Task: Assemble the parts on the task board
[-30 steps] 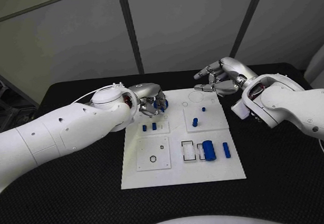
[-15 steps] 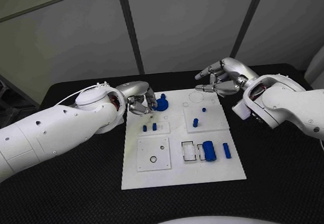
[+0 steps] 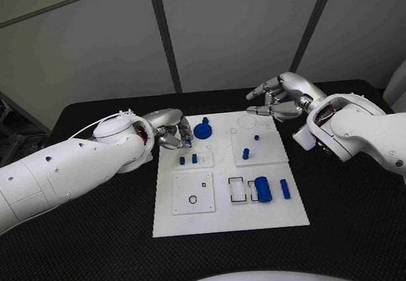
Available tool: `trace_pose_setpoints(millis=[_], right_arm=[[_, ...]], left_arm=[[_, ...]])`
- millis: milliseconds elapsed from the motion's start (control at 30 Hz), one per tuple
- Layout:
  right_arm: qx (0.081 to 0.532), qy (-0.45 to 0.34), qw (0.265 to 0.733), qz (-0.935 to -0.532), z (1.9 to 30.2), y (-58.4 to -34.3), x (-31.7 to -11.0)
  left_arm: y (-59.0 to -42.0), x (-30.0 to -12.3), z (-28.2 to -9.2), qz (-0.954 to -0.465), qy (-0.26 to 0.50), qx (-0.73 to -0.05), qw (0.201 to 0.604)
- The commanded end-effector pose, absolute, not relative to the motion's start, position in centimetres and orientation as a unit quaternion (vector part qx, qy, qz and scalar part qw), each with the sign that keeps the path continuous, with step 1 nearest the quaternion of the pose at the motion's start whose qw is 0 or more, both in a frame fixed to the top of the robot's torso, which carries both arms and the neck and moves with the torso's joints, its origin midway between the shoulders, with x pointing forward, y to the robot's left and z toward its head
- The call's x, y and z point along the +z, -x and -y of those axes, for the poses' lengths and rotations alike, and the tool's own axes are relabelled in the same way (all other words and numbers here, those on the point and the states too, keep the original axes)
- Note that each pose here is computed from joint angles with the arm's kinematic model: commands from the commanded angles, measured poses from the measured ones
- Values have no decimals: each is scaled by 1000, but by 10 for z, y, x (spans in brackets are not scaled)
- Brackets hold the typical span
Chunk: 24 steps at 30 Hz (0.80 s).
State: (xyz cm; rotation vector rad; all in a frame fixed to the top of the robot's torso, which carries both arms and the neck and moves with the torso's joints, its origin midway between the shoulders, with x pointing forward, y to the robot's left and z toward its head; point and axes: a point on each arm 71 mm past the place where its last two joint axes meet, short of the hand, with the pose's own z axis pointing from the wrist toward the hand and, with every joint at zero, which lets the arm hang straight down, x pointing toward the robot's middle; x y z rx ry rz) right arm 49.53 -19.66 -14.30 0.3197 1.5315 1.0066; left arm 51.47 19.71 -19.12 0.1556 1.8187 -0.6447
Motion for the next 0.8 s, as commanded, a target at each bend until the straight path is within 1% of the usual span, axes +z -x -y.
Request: trace_pose_setpoints(millis=[33,800], right_arm=[[436,-136,597,-659,196,-495,-142],[436,-136,597,-659,196,-495,-142]], left_arm=[[-516,-192,-198,-778,-60,-273,563],[-517,-199,-192,-794,-66,-268,542]])
